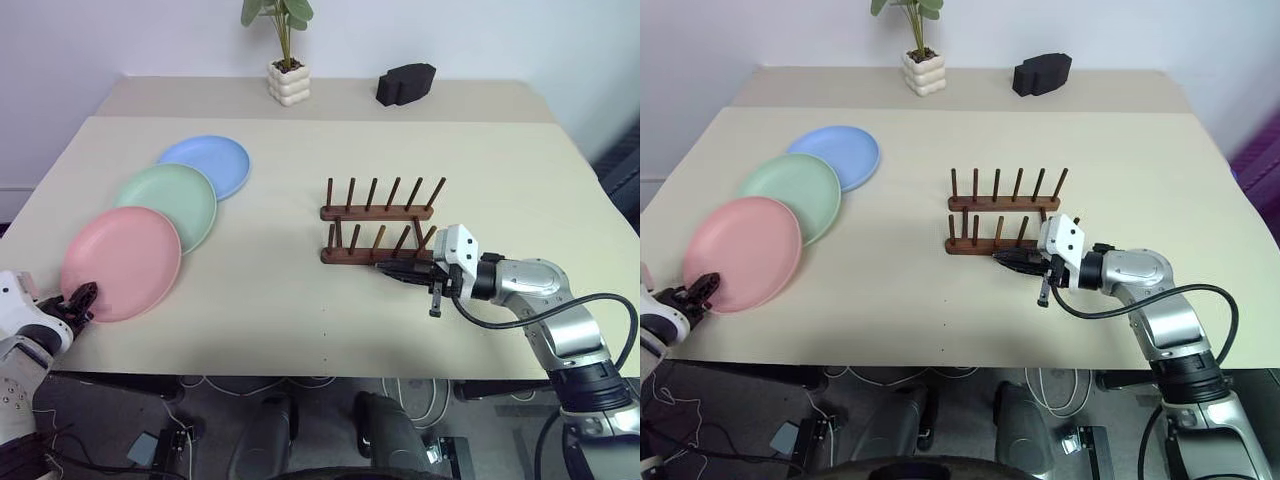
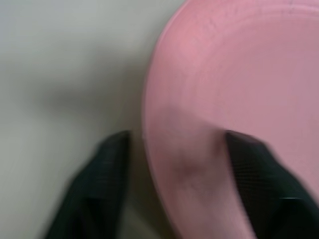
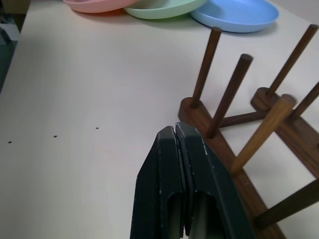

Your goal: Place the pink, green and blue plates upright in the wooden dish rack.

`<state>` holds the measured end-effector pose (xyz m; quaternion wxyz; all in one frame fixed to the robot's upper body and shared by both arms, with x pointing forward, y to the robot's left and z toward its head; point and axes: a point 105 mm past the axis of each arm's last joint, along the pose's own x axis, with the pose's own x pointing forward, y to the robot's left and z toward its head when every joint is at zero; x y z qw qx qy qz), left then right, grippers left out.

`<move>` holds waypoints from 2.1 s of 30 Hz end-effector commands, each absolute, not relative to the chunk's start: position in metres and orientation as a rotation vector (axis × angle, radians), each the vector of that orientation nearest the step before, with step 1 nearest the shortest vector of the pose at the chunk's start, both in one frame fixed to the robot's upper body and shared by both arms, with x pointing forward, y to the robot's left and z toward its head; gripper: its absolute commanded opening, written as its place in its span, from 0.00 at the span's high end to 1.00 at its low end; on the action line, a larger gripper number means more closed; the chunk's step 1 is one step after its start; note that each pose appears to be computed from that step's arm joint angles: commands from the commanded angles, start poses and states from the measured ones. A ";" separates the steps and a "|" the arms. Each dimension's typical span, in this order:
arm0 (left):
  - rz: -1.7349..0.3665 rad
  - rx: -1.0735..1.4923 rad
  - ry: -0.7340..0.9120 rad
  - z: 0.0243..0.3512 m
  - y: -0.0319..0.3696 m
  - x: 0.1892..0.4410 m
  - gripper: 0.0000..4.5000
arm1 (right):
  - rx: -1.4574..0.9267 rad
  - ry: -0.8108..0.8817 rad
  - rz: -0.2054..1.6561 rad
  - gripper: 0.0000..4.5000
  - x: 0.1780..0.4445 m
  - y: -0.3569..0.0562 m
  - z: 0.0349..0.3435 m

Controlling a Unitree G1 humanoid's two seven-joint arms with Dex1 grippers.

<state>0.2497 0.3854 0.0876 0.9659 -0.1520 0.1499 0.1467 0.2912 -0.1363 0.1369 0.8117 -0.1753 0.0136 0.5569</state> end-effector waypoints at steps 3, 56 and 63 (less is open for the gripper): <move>0.292 -0.304 0.267 0.093 0.387 0.248 0.98 | -0.391 -0.028 1.189 1.00 0.288 -0.137 0.151; -0.159 -0.110 -0.483 0.329 0.126 0.352 1.00 | -1.333 -0.859 0.782 0.02 0.335 -0.033 0.259; -0.200 -0.132 -0.463 0.330 0.113 0.347 1.00 | -1.369 -0.844 0.755 0.02 0.346 -0.034 0.248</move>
